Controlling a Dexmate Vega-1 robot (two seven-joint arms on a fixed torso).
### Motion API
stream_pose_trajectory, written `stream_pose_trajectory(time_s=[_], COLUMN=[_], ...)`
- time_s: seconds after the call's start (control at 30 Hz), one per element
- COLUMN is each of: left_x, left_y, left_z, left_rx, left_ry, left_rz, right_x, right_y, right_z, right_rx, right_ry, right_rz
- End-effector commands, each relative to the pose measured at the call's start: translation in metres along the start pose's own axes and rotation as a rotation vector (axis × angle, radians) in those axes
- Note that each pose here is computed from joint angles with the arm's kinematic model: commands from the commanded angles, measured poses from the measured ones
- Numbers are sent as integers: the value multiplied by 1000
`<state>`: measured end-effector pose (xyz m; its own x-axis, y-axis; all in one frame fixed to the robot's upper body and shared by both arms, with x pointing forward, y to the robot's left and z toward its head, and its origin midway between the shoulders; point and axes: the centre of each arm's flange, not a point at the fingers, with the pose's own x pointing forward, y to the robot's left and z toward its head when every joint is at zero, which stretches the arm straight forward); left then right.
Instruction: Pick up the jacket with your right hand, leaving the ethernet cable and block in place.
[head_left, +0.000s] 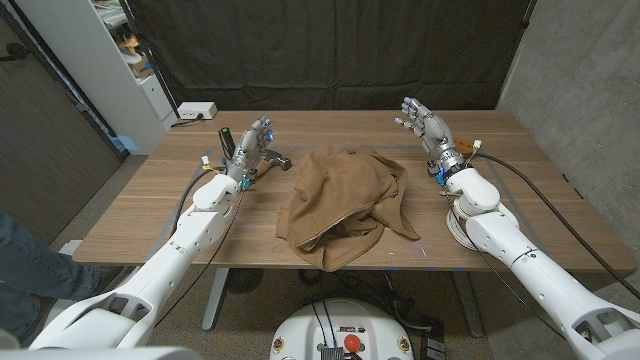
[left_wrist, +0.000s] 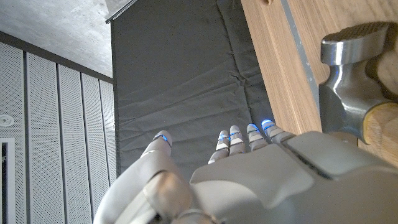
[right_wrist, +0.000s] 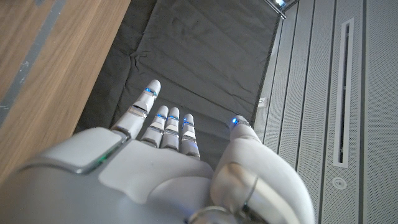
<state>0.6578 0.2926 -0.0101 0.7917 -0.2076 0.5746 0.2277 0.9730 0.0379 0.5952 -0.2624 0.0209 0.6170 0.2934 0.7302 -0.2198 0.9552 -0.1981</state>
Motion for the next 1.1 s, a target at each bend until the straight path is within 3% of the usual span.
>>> stream_pose_trajectory(time_s=[0.03,0.63,1.1], left_x=[-1,-1,-4], left_y=[1,-2,-3], left_z=[-2,5,5], left_rx=[-37,-12,-9], left_ry=[-1,-5,-4], left_rz=[-11,-23,-25], right_x=[-2,-6,-10], right_y=[8,19,27], right_z=[12,38,49], right_rx=[-15,-49,-103], right_ry=[-36,-119,-159], right_rz=[33,84,131])
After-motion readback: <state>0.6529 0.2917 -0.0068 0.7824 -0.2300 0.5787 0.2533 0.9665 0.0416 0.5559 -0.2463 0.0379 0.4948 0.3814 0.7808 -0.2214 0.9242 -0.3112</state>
